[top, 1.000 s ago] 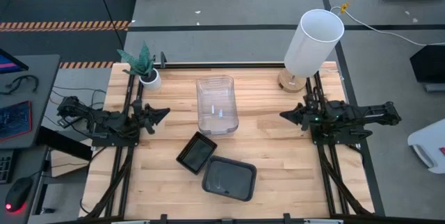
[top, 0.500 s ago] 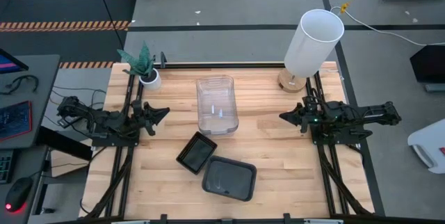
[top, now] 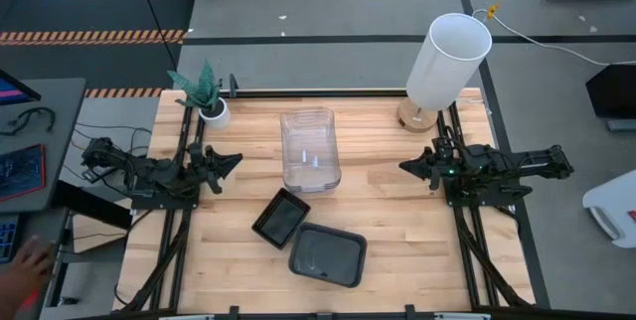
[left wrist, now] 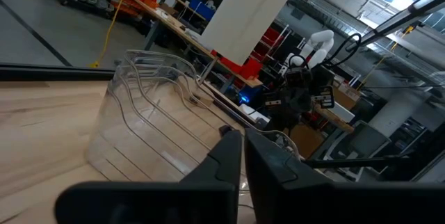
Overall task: Stack baskets by color
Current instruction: Return to home position
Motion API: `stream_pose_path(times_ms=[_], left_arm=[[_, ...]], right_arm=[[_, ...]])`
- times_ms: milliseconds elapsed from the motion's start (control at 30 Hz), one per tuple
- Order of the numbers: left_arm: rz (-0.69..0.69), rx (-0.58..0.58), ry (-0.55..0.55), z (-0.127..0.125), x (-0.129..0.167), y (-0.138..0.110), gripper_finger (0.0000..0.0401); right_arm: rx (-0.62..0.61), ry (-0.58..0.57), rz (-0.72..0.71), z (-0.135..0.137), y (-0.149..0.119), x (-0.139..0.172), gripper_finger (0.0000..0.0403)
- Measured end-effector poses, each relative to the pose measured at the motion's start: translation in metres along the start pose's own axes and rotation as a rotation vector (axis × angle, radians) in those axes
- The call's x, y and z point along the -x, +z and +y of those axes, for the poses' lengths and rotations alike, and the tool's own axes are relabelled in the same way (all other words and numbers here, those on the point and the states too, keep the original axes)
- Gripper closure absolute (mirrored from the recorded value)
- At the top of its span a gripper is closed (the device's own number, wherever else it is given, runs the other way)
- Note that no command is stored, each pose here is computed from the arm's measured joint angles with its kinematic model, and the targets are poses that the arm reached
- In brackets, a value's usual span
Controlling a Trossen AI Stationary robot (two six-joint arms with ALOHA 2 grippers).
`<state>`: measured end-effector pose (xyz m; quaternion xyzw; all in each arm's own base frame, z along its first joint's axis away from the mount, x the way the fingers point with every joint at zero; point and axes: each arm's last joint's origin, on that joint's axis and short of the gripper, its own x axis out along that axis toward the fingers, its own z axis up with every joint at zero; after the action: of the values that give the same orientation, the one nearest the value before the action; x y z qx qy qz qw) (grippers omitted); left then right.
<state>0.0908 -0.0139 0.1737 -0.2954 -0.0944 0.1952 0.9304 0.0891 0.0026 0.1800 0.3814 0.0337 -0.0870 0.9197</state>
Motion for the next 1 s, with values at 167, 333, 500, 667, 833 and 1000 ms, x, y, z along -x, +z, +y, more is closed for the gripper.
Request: stream_pose_path(times_ms=[167,333,500,667,833,1000], left_arm=[[0.000,0.000,0.000,0.0000,0.0000,0.0000,0.0382],[0.000,0.000,0.000,0.0000,0.0000,-0.0001,0.0375],[0.000,0.000,0.000,0.0000,0.0000,0.0000,0.0370],[-0.001,0.000,0.000,0.0000,0.0000,0.0000,0.0376],[-0.001,0.000,0.000,0.0000,0.0000,0.0000,0.0380],[-0.001,0.000,0.000,0.0000,0.0000,0.0000,0.0373]], right_arm=[[0.000,0.000,0.000,0.0001,0.0001,0.0000,0.0384],[0.000,0.000,0.000,0.0001,0.0001,0.0000,0.0384],[0.000,0.000,0.000,0.0001,0.0001,0.0000,0.0384],[0.000,0.000,0.000,0.0001,0.0001,0.0000,0.0384],[0.000,0.000,0.000,0.0001,0.0002,0.0001,0.0384],[0.000,0.000,0.000,0.0001,0.0002,0.0001,0.0384]])
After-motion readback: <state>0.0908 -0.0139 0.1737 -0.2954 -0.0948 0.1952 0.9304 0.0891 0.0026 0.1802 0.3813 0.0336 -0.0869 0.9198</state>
